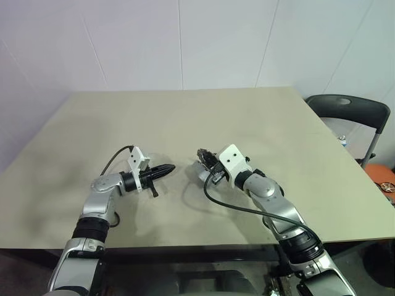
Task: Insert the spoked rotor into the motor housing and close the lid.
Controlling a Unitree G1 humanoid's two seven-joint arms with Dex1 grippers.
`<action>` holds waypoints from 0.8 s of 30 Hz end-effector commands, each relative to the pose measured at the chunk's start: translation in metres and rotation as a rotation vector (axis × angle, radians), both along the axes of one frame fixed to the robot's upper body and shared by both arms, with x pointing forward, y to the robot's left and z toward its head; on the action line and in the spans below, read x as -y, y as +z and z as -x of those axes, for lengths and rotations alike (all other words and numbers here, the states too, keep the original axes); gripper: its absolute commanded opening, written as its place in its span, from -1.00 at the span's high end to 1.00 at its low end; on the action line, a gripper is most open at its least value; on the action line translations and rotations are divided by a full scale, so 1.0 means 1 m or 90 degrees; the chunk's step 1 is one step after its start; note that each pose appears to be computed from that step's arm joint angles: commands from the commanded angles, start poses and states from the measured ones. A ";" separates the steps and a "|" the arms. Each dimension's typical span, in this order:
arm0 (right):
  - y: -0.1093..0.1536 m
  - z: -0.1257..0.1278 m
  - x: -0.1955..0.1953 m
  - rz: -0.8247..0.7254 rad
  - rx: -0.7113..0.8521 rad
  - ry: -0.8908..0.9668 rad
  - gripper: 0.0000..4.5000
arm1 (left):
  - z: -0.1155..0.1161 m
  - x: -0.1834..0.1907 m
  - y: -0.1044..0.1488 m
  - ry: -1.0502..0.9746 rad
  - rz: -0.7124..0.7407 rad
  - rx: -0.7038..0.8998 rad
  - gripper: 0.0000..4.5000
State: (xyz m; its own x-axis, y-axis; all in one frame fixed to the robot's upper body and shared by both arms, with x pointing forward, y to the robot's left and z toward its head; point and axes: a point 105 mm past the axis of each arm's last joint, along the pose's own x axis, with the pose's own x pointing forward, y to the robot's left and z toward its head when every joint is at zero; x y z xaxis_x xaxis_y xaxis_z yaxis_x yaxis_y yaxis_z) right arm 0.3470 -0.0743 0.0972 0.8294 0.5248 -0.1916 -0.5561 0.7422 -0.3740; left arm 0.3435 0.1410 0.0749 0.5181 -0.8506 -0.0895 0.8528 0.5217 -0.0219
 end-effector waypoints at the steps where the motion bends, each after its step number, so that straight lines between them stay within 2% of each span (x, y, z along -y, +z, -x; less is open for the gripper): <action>1: 0.028 0.004 -0.013 -0.059 0.047 0.042 0.97 | -0.005 0.000 0.012 0.000 -0.002 0.028 1.00; 4: 0.034 0.010 -0.018 -0.128 0.019 0.071 0.97 | -0.006 0.000 0.011 0.002 -0.002 0.027 1.00; 11: 0.031 0.024 -0.026 -0.164 -0.027 0.133 -0.10 | -0.006 -0.001 0.010 0.005 -0.004 0.025 1.00; 19: 0.031 0.026 -0.019 -0.177 -0.041 0.143 -0.10 | -0.006 -0.001 0.008 0.004 -0.007 0.022 1.00; 24: 0.019 0.044 -0.018 -0.184 -0.129 0.211 -0.10 | -0.006 -0.001 0.008 0.002 -0.008 0.021 1.00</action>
